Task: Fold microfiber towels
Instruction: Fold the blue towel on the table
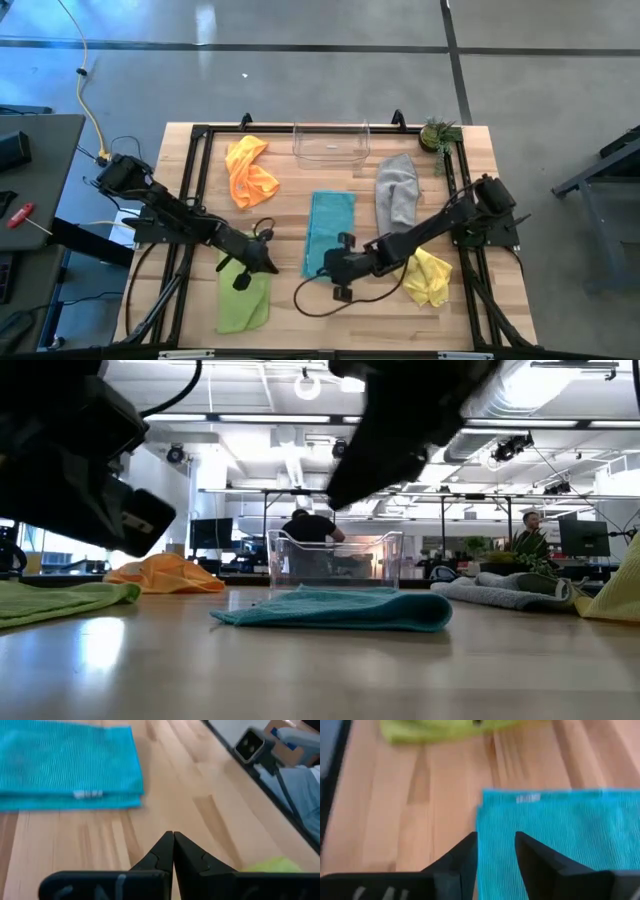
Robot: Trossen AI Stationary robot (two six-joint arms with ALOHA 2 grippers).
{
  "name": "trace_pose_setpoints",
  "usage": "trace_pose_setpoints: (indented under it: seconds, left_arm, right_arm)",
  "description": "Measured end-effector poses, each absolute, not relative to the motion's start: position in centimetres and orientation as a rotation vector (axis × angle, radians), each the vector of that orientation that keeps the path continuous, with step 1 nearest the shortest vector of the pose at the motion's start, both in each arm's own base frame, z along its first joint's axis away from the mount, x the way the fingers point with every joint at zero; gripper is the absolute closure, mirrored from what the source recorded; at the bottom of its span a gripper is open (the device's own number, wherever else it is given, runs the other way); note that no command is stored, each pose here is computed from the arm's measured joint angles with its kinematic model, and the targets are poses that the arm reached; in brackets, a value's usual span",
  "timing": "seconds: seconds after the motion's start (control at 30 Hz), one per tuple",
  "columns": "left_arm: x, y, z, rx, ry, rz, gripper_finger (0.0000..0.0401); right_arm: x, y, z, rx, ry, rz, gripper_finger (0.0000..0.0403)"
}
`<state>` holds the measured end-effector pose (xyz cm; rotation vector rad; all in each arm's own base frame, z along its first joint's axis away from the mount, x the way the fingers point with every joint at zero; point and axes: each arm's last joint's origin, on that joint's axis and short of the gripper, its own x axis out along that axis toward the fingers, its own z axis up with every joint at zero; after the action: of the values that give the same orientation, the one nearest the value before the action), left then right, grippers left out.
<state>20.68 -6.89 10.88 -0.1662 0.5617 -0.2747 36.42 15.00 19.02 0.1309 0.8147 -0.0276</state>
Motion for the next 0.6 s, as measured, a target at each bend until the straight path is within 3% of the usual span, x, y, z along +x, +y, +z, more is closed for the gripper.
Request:
trace_pose_setpoints:
  seconds: [0.37, 0.6]
  left_arm:
    - [18.7, -6.1, 10.5, -0.178, 0.496, -0.283, 0.0401]
    - [17.0, -5.6, 10.2, -0.212, 0.493, -0.276, 0.0401]
  right_arm:
    - [39.3, 14.5, 20.1, 0.172, 0.765, -0.088, 0.0266]
    - [42.4, 15.7, 19.9, 0.100, 0.893, -0.134, 0.0218]
